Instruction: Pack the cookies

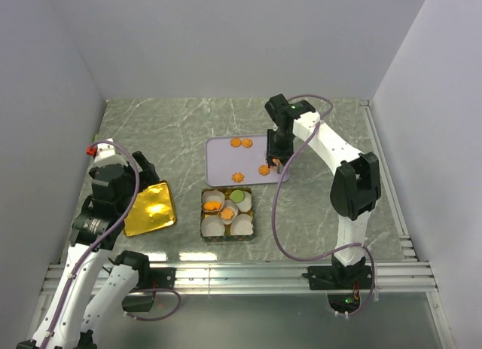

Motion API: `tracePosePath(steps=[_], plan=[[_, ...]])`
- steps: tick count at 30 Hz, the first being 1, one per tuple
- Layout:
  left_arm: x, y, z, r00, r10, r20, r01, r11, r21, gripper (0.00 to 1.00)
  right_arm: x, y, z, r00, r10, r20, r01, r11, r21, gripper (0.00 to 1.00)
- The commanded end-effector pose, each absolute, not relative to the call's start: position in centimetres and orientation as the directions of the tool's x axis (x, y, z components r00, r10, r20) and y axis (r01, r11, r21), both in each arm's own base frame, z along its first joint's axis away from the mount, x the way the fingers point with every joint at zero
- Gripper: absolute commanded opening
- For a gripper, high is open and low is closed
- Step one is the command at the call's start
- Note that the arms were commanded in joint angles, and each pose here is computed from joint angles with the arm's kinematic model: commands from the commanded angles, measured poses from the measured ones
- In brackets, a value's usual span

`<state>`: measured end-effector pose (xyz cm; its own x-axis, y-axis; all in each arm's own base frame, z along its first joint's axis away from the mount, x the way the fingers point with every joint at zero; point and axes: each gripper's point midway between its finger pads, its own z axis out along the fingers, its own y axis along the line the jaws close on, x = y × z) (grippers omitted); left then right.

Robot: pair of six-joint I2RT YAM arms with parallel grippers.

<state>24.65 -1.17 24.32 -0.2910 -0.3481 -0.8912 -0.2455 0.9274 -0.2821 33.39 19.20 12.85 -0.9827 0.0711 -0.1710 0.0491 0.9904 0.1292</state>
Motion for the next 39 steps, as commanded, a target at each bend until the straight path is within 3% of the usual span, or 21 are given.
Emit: tracePosePath(steps=[1,7,18,30,39], plan=[[24.9,-1.0,25.1,-0.26,-0.351,-0.899,-0.245,0.925,-0.29,0.99,33.9,19.3,14.7,-0.973,0.093,-0.21,0.06,0.985,0.16,0.42],[24.9,-1.0,25.1,-0.263,-0.349,-0.899,-0.243,0.926,-0.288,0.99,35.2,19.7,18.1,-0.957,0.101,-0.271,0.051,0.981,0.186,0.4],[24.8,-1.0,25.2,-0.257,-0.349,-0.901,-0.236,0.927,-0.292,0.99,34.2,23.9,24.2,-0.937,0.088,-0.338,-0.071,0.9,0.43,0.39],[24.9,-1.3,25.1,-0.266,-0.347,-0.899,-0.226,0.929,-0.292,0.99,26.5,30.0,27.7,-0.92,-0.138,-0.367,-0.345,0.731,0.589,0.39],[24.9,-1.4,25.1,-0.267,-0.347,-0.899,-0.225,0.93,-0.292,0.99,20.1,31.7,27.5,-0.901,-0.272,-0.339,-0.434,0.603,0.67,0.39]])
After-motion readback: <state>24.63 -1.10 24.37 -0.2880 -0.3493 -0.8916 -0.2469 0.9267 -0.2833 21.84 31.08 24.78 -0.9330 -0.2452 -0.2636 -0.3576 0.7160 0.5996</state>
